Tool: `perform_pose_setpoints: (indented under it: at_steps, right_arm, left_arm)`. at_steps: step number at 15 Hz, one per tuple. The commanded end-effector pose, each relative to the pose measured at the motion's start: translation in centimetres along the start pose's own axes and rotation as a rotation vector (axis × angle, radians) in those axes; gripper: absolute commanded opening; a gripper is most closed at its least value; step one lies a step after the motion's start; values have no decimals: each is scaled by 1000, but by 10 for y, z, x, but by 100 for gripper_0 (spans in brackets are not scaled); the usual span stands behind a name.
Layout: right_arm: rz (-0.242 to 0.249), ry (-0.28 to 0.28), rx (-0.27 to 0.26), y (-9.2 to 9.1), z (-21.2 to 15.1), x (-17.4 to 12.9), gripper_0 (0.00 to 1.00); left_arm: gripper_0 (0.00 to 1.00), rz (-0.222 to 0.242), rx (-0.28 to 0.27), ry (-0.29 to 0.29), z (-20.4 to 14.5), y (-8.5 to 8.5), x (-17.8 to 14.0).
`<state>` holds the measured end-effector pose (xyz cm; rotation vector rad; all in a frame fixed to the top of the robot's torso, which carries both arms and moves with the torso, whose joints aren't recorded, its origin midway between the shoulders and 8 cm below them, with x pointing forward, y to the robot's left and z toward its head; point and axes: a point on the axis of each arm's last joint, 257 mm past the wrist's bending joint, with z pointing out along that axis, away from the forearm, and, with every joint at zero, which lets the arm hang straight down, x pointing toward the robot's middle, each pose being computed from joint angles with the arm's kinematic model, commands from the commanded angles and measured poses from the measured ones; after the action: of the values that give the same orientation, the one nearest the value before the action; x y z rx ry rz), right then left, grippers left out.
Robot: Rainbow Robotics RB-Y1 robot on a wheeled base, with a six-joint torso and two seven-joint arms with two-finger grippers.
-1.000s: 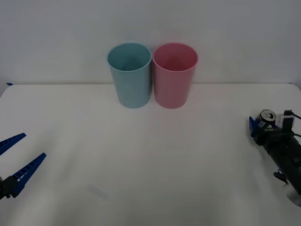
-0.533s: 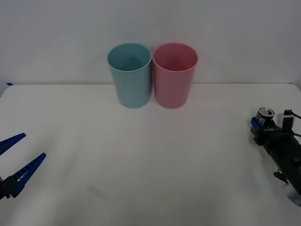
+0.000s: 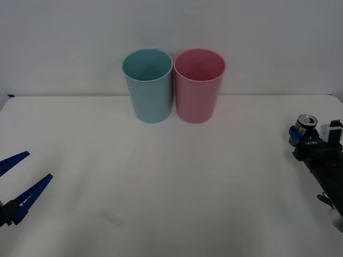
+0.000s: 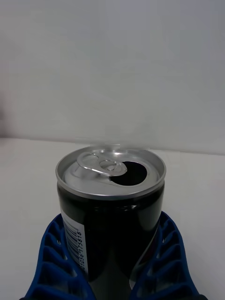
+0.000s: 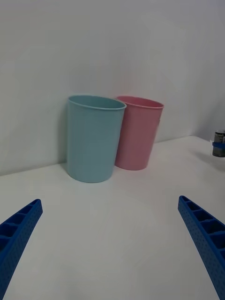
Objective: Grasp the object on the table and drop it into the matching bin: aluminum can to the light blue bin, PET bottle to the pink bin.
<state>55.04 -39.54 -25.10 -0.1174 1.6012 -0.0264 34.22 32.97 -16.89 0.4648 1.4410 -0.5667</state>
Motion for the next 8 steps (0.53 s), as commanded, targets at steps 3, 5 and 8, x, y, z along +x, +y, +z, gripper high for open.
perform_pose_setpoints:
  at_steps: [3, 5, 8]
  right_arm:
    - [9, -105, -55, 20, -15, -53, 0]
    - [46, -139, -110, 35, -23, -74, 0]
    - [108, -193, -193, 51, -33, -110, 0]
  left_arm:
    - [100, 0, 0, 0, 0, 0, 0]
    - [100, 0, 0, 0, 0, 0, 0]
    - [100, 0, 0, 0, 0, 0, 0]
